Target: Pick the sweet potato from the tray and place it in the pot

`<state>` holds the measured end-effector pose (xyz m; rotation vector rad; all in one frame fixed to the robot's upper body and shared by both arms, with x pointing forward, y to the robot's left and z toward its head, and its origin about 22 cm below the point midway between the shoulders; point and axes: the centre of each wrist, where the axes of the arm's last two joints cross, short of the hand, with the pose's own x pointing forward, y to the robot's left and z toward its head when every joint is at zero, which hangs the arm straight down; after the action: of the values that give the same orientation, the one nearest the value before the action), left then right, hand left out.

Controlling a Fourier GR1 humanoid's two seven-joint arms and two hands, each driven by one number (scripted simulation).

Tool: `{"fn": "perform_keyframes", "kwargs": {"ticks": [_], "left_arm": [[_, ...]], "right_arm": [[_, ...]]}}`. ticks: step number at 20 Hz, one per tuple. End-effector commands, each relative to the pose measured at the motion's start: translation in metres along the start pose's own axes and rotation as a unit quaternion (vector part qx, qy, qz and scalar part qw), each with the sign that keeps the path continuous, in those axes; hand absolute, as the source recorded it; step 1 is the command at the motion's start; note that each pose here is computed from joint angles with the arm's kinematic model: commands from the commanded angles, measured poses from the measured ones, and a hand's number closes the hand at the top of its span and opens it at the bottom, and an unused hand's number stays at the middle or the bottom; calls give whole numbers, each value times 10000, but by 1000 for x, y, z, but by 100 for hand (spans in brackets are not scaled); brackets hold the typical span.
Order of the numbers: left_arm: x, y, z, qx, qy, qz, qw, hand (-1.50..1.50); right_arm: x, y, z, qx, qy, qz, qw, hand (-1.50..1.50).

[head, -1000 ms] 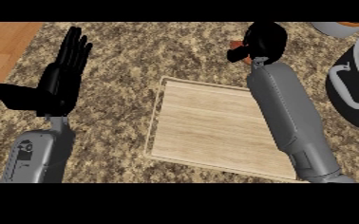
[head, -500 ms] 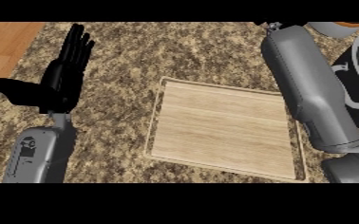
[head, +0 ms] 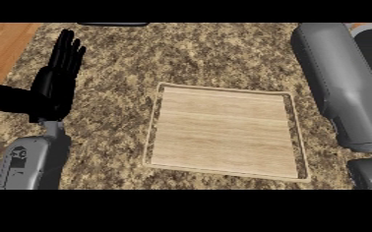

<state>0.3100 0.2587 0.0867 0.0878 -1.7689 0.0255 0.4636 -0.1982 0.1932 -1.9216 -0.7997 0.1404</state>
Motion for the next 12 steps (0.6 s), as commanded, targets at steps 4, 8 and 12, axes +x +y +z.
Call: {"fn": "perform_keyframes", "kwargs": {"ticks": [4, 8, 12], "left_arm": [[-13, 17, 5, 219, 7, -78, 9997, 0], [-10, 22, 20, 183, 30, -72, 9998, 0], [-13, -5, 10, 132, 16, 33, 9999, 0]], "right_arm": [[-44, 23, -27, 67, 1006, 171, 9948, 150], [-71, 34, -31, -2, 1169, -134, 9931, 150], [-124, 45, -58, 90, 1101, -106, 9938, 150]]}}
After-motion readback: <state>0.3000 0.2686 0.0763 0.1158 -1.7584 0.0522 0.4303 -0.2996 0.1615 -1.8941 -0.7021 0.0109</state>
